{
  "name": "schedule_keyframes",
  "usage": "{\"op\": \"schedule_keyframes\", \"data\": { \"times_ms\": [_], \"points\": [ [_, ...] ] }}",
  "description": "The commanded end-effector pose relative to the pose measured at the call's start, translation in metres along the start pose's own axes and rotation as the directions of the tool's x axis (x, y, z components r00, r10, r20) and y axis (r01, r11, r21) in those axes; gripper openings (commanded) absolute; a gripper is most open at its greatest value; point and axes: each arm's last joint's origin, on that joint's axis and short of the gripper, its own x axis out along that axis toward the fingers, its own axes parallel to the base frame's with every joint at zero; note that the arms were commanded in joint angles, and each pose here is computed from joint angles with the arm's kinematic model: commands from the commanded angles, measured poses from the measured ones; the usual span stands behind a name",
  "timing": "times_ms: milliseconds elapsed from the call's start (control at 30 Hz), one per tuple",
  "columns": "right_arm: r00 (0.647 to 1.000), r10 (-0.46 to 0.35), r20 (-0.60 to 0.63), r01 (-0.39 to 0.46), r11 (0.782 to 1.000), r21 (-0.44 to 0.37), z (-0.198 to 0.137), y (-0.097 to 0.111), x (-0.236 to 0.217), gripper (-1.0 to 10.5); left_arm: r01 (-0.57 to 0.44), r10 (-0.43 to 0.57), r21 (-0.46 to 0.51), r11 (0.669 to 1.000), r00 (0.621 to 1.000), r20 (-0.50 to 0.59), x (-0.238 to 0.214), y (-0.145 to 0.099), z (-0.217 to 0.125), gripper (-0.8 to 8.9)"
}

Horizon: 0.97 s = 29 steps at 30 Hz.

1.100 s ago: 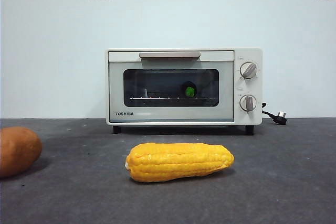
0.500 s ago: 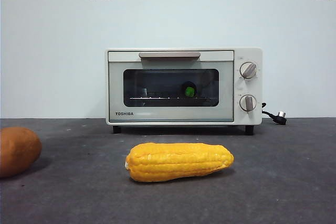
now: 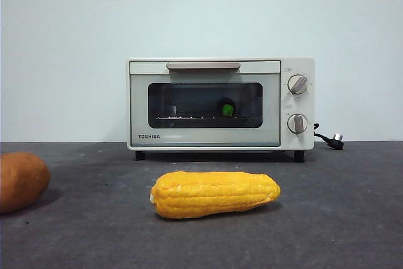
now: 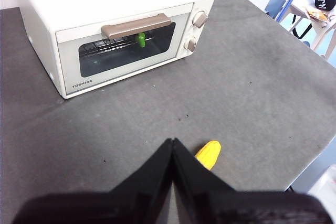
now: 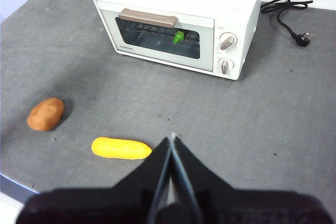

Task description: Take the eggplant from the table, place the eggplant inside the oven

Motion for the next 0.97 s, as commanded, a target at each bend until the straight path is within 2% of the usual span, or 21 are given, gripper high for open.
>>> {"op": "schedule_keyframes", "data": {
  "times_ms": [33,367,567,767,867,967],
  "points": [
    [1.0,-0.002,-0.027,0.002,1.0,-0.004,-0.001,0.0,0.002,0.0,0.007,-0.007,0.017,1.0,1.0,0.01,-0.001,-0.001,0.001,-0.04],
    [0.997,-0.008,-0.074,0.008,1.0,-0.003,0.006,0.0,0.018,0.0,0.005,-0.006,0.034,0.999,0.999,0.034,0.0,-0.001,0.003,-0.04],
    [0.992,-0.011,-0.124,0.011,1.0,-0.002,0.013,0.0,0.035,0.0,0.013,-0.006,-0.065,0.998,0.995,0.099,-0.001,-0.001,0.01,-0.04],
    [0.982,-0.014,-0.189,0.014,1.0,-0.001,0.021,0.0,0.058,0.0,0.006,-0.009,0.029,1.0,0.991,0.133,-0.001,-0.001,0.014,-0.04],
    [0.974,-0.016,-0.227,0.016,1.0,-0.001,0.025,-0.001,0.071,0.0,-0.006,-0.019,0.129,0.992,0.981,0.193,-0.005,-0.004,0.018,-0.04],
    [0.963,-0.02,-0.269,0.02,1.0,-0.001,0.028,-0.001,0.087,0.0,-0.049,-0.024,0.245,0.968,0.958,0.286,-0.018,-0.009,0.022,-0.04]
  ]
}}
